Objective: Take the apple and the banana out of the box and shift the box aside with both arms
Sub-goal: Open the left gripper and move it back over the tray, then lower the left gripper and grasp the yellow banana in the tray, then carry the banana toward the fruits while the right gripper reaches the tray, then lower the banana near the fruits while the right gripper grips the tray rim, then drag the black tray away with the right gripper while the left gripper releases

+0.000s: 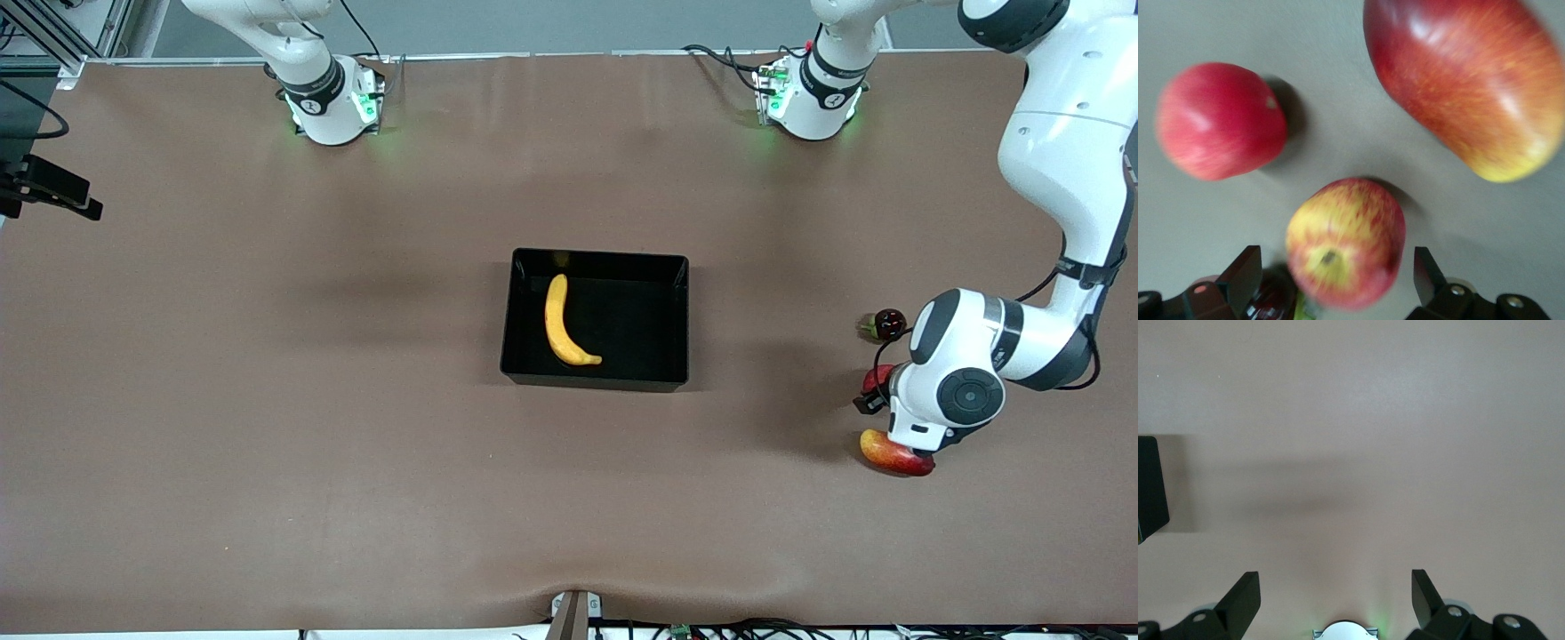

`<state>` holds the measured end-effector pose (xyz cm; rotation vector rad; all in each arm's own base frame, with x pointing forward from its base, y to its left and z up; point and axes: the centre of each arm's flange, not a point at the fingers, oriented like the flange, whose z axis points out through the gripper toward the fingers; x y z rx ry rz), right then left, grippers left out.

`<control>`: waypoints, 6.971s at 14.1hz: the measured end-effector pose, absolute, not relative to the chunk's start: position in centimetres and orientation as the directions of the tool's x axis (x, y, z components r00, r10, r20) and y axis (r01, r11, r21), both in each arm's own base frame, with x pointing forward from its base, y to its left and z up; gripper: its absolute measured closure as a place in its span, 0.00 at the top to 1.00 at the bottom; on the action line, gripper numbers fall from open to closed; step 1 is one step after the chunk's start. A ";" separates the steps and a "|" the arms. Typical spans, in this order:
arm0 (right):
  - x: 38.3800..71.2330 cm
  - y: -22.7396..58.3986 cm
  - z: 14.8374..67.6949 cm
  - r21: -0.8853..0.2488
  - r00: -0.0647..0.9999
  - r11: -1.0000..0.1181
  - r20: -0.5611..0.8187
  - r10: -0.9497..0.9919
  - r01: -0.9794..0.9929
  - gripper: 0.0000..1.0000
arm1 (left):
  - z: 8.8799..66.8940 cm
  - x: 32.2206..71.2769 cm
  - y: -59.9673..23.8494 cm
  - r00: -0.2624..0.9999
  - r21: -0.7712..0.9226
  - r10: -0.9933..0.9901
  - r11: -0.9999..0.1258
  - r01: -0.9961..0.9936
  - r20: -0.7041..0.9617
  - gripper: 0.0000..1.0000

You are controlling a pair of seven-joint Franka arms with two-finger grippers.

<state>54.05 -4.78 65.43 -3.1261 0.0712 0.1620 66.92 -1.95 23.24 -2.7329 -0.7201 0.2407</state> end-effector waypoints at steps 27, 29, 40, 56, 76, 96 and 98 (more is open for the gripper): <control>54.1 -5.1 65.3 -0.008 0.993 -0.999 -0.105 -0.051 -0.052 1.00 | 19.5 49.1 -54.0 0.990 0.114 0.143 -0.983 0.142 0.000 1.00; 54.1 -5.1 65.3 -0.008 0.993 -0.999 -0.105 -0.051 -0.052 1.00 | 17.7 49.0 -53.8 0.990 0.105 0.143 -0.984 0.142 -0.001 1.00; 54.1 -5.1 65.2 -0.008 0.993 -0.999 -0.107 -0.050 -0.052 1.00 | 22.5 51.1 -53.9 0.985 0.088 0.142 -0.987 0.134 0.096 0.38; 60.8 7.6 49.5 -0.166 0.949 -0.986 -0.310 0.050 -0.003 1.00 | 51.8 62.5 -27.7 0.909 0.030 0.376 -0.926 0.376 0.180 0.38; 54.7 38.6 25.3 -0.027 0.995 -0.998 -0.082 -0.057 -0.059 0.71 | 28.0 62.0 -12.9 0.991 -0.127 0.129 -0.983 0.133 0.041 0.38; 63.2 17.0 35.9 -0.035 0.927 -0.955 -0.253 -0.276 -0.293 0.06 | 18.2 59.3 -10.5 0.969 -0.045 -0.242 -0.969 -0.244 -0.043 0.51; 64.2 9.5 36.0 -0.058 0.928 -0.960 -0.279 -0.248 -0.274 0.06 | 20.2 60.7 -10.4 0.974 -0.053 -0.226 -0.973 -0.225 0.004 0.71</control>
